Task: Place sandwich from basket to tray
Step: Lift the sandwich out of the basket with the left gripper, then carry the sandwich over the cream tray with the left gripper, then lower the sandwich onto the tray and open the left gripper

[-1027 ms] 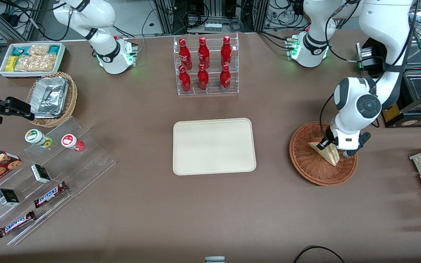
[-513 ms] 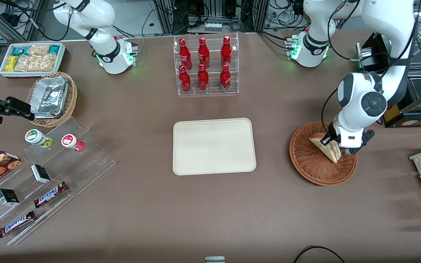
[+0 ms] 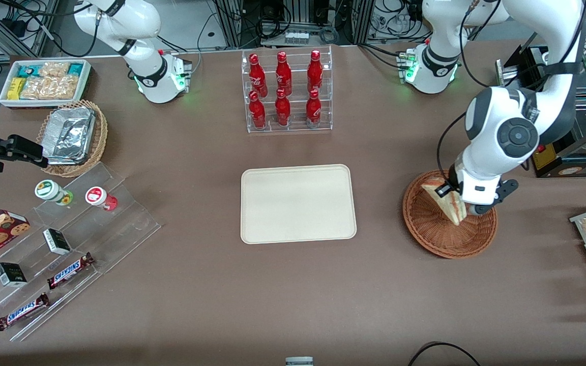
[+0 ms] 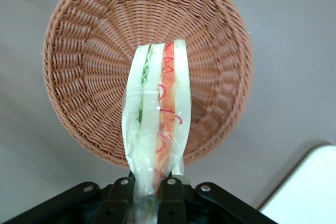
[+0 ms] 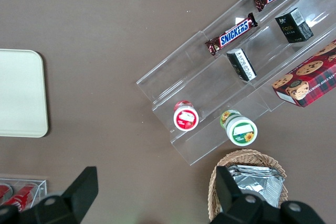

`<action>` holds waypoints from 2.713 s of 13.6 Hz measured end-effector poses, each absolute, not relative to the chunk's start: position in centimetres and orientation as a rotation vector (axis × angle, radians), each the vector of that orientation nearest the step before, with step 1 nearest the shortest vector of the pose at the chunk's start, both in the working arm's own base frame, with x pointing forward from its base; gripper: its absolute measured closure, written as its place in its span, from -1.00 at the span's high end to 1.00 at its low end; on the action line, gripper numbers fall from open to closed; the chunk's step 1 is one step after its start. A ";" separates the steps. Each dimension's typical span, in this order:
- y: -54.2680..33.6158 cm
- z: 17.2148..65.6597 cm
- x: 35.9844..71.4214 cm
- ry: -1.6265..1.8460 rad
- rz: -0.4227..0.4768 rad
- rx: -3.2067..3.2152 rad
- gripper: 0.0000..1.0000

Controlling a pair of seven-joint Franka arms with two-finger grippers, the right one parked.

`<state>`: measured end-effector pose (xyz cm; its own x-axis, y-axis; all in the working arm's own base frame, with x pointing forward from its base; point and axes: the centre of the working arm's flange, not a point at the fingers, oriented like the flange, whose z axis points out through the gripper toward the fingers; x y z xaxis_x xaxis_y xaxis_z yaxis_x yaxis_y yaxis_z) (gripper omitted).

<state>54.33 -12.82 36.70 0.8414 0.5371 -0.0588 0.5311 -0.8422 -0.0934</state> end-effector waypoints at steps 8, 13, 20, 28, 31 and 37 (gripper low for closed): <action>-24.7 38.1 51.9 -0.541 0.112 -3.055 -0.69; -33.8 36.9 51.0 -0.320 0.153 -3.130 -0.69; -45.5 33.4 49.6 -0.086 0.186 -3.181 -0.69; -50.7 28.0 49.5 -0.041 0.149 -3.137 -0.69; -51.5 26.3 49.1 -0.052 0.135 -3.118 -0.69; -51.8 25.1 49.1 -0.055 0.101 -3.112 -0.69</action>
